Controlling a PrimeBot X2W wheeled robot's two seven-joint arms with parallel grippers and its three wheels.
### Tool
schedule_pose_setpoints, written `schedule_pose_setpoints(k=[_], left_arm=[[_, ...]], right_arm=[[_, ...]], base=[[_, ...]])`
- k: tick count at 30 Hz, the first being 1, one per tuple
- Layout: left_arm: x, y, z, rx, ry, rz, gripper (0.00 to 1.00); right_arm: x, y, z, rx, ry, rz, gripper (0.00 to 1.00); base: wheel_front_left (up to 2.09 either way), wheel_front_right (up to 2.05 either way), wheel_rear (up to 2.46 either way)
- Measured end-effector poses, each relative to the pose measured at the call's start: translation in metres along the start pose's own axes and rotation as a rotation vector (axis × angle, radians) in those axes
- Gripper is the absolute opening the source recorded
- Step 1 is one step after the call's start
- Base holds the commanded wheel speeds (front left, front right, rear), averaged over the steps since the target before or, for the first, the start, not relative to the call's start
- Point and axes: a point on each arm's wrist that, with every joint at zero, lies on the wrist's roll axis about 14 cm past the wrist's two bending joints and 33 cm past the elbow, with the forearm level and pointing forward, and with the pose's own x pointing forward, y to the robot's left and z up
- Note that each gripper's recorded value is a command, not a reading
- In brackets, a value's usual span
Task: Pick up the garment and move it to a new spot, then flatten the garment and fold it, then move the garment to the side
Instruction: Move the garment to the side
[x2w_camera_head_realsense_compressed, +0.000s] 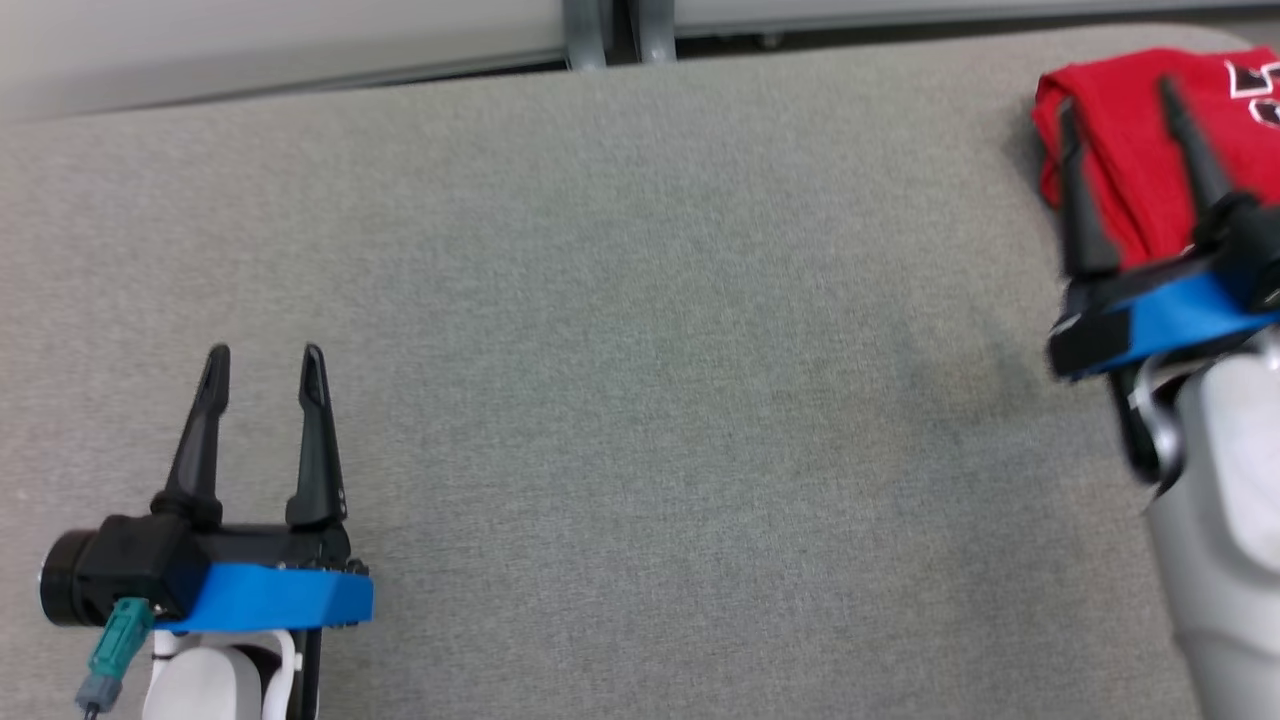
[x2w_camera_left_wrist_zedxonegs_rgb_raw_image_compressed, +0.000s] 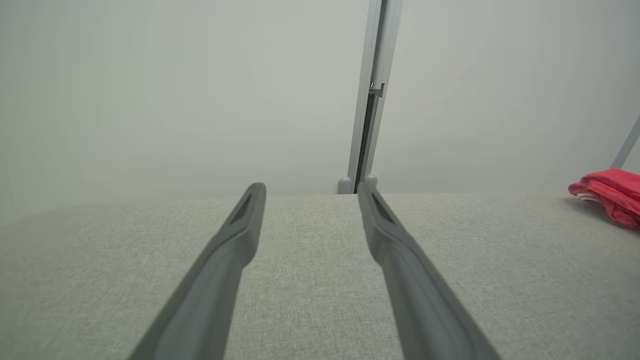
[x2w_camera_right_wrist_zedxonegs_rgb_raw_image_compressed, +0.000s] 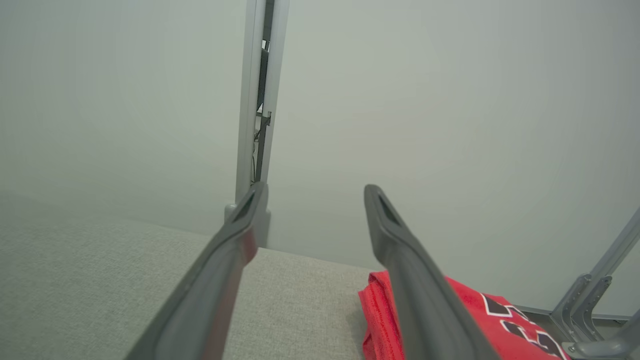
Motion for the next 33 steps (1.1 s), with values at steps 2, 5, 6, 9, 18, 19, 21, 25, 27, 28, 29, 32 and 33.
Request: schedule_pose_setpoints(k=[2,5,6,9,18,19,21,25,27,28,29,32,33], left_arm=[[-0.009,0.003,0.005,-0.001,-0.001,0.012,1.0],[-0.022,0.008,0.011,-0.001,-0.003,0.036,1.0],[-0.027,0.009,0.013,-0.002,-0.003,0.041,1.0],[-0.04,0.012,0.019,-0.002,-0.007,0.059,1.0],[-0.071,0.015,0.031,-0.01,-0.021,0.088,1.0],[-0.074,0.015,0.031,-0.01,-0.02,0.09,1.0],[-0.079,0.014,0.03,-0.016,-0.015,0.092,1.0],[-0.084,0.012,0.03,-0.022,-0.013,0.092,1.0],[-0.086,0.011,0.03,-0.022,-0.011,0.094,1.0],[-0.088,0.011,0.029,-0.022,-0.009,0.094,1.0],[-0.089,0.011,0.029,-0.022,-0.006,0.097,1.0],[-0.092,0.01,0.03,-0.026,-0.01,0.095,1.0],[-0.094,0.01,0.03,-0.027,-0.009,0.096,1.0]], right_arm=[[-0.009,0.018,0.004,0.032,-0.01,0.028,1.0],[-0.026,0.04,0.009,0.071,-0.02,0.063,1.0],[-0.032,0.046,0.009,0.086,-0.019,0.07,1.0],[-0.052,0.056,0.009,0.126,-0.013,0.077,1.0],[-0.111,0.062,-0.004,0.239,0.036,0.007,1.0],[-0.117,0.064,-0.006,0.25,0.045,0.002,1.0],[-0.129,0.066,-0.011,0.267,0.061,-0.006,1.0],[-0.142,0.066,-0.01,0.281,0.061,-0.026,1.0],[-0.145,0.067,-0.006,0.287,0.048,-0.026,1.0],[-0.146,0.067,-0.005,0.288,0.045,-0.027,1.0],[-0.148,0.067,-0.004,0.289,0.044,-0.029,1.0],[-0.155,0.067,-0.004,0.293,0.047,-0.035,1.0],[-0.157,0.067,-0.005,0.295,0.048,-0.036,1.0]], base=[[0.0,0.0,0.0],[0.0,0.0,0.0],[0.0,0.0,0.0],[0.0,0.0,0.0],[0.0,0.0,0.0],[0.0,0.0,0.0],[0.0,0.0,0.0],[0.0,0.0,0.0],[0.0,0.0,0.0],[0.0,0.0,0.0],[0.0,0.0,0.0],[0.0,0.0,0.0],[0.0,0.0,0.0]])
